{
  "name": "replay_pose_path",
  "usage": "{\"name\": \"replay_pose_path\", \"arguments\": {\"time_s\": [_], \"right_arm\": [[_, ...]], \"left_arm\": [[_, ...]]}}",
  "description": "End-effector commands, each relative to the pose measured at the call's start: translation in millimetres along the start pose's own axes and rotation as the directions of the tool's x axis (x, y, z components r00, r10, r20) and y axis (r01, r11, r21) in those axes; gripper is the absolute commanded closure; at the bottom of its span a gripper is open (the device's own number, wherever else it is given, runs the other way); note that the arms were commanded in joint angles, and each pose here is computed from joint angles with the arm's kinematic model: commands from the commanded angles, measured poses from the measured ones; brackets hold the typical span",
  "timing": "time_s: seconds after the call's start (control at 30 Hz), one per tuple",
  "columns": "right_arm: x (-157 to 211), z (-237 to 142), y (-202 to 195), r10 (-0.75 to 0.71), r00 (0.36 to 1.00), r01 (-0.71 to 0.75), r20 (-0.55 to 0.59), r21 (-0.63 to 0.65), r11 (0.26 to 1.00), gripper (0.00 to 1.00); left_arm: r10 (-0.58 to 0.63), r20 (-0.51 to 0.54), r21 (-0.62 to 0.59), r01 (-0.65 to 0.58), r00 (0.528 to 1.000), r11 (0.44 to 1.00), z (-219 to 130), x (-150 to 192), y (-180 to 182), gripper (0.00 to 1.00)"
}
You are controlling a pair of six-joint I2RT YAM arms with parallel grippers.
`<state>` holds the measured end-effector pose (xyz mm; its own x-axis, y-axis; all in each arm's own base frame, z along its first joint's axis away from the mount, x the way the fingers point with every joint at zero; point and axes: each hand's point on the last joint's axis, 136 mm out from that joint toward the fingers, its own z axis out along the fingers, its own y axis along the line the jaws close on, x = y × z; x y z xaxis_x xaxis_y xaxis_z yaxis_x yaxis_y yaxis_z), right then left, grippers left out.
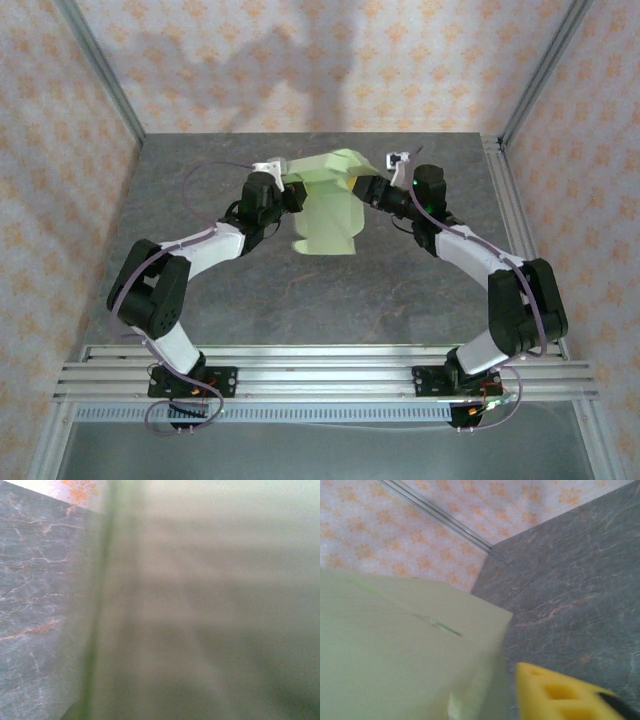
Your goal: Fold the paper box
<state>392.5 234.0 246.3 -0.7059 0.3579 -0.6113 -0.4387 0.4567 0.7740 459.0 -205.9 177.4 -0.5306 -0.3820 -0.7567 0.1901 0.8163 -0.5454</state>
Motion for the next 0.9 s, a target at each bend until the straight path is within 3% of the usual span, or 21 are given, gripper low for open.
{"name": "replay_pose_path", "arguments": {"time_s": [0.0, 0.1, 0.23, 0.53, 0.87], "right_arm": [[-32, -16, 19, -0.13, 0.987, 0.122, 0.097, 0.083, 0.989, 0.42], [-42, -31, 20, -0.182, 0.973, 0.155, 0.143, 0.184, 0.971, 0.35], [-48, -46, 37, -0.263, 0.951, 0.203, 0.164, 0.31, 0.929, 0.34], [-40, -12, 102, -0.419, 0.904, 0.372, 0.089, 0.323, 0.87, 0.36], [-25, 40, 78, -0.277, 0.961, 0.269, -0.029, 0.35, 0.897, 0.41]], "left_arm": [[0.001, 0.031, -0.108, 0.002, 1.0, 0.994, 2, -11, 15, 1.0], [0.0, 0.052, -0.18, 0.01, 0.999, 0.984, 0, -12, 29, 1.0], [0.017, 0.083, -0.23, 0.002, 0.996, 0.973, -4, -14, 40, 1.0], [0.077, 0.108, -0.313, -0.039, 0.991, 0.949, -13, -11, 54, 1.0], [0.152, 0.088, -0.352, -0.112, 0.984, 0.929, -22, -3, 50, 1.0]]}}
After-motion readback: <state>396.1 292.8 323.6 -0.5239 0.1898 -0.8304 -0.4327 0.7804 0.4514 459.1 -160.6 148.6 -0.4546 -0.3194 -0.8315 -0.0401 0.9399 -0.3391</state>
